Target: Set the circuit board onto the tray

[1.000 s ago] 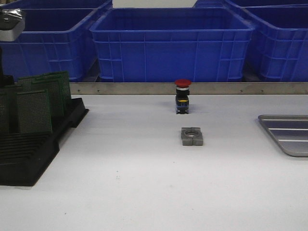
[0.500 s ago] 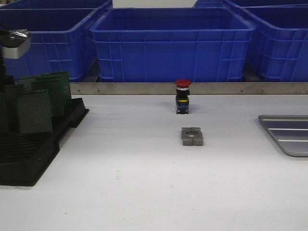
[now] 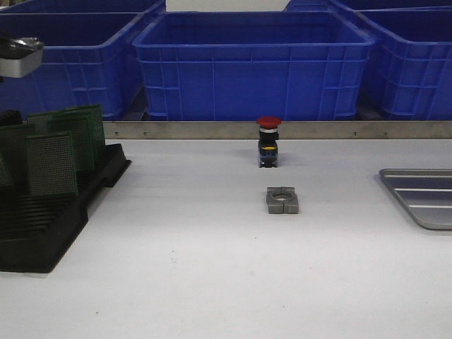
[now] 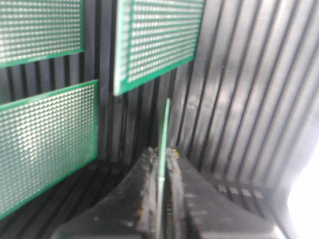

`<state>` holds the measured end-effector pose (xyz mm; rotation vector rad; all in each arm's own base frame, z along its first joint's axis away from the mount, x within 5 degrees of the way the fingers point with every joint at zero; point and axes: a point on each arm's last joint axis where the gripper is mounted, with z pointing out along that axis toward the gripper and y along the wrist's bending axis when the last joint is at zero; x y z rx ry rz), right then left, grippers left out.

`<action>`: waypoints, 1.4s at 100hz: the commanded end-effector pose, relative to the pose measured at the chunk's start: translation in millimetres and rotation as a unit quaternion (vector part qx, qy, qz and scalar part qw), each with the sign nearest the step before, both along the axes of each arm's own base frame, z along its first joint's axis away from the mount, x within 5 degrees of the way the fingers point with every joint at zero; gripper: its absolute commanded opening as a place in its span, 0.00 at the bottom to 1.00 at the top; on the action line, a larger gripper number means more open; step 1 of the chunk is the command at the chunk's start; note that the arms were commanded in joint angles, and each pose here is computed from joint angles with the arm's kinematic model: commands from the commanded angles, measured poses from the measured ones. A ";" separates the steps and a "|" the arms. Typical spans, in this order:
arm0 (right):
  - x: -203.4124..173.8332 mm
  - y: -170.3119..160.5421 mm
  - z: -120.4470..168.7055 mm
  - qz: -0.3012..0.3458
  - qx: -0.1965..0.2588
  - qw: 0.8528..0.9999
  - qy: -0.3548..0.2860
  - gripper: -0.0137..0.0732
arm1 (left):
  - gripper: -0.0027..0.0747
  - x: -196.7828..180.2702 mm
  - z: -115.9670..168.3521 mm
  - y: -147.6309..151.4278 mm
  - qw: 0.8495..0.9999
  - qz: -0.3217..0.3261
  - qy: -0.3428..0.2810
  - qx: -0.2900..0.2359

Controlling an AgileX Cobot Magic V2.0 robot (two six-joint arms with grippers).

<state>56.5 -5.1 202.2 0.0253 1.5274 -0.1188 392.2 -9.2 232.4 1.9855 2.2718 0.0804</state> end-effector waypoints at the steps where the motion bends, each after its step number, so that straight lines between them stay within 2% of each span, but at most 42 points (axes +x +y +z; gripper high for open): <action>1: -3.6 0.1 12.4 -0.002 -0.009 0.998 -0.056 0.03 | 0.01 -6.5 47.2 -3.6 0.999 0.004 -0.049 -0.009; 25: -3.6 0.1 12.4 -0.002 -0.009 0.998 -0.056 0.03 | 0.01 -23.9 100.1 -5.2 0.993 0.004 -0.118 -0.022; 39: -3.6 0.1 12.4 -0.002 -0.009 0.998 -0.056 0.03 | 0.01 -39.2 122.1 -21.6 0.984 0.010 -0.127 -0.121; 56: -3.6 0.1 12.4 -0.002 -0.009 0.998 -0.056 0.03 | 0.01 -47.7 135.3 -45.2 0.962 0.008 -0.109 -0.251; 79: -3.6 0.1 12.4 -0.002 -0.009 0.998 -0.056 0.03 | 0.01 -48.3 132.4 -89.8 0.938 -0.025 -0.072 -0.339; 115: -3.7 0.1 12.8 -0.002 -0.009 0.998 -0.058 0.03 | 0.01 -75.3 121.1 -175.4 0.925 -0.132 -0.010 -0.355; 140: -3.9 0.1 14.1 -0.002 -0.009 0.998 -0.063 0.03 | 0.01 -88.7 121.1 -196.7 0.920 -0.164 0.002 -0.355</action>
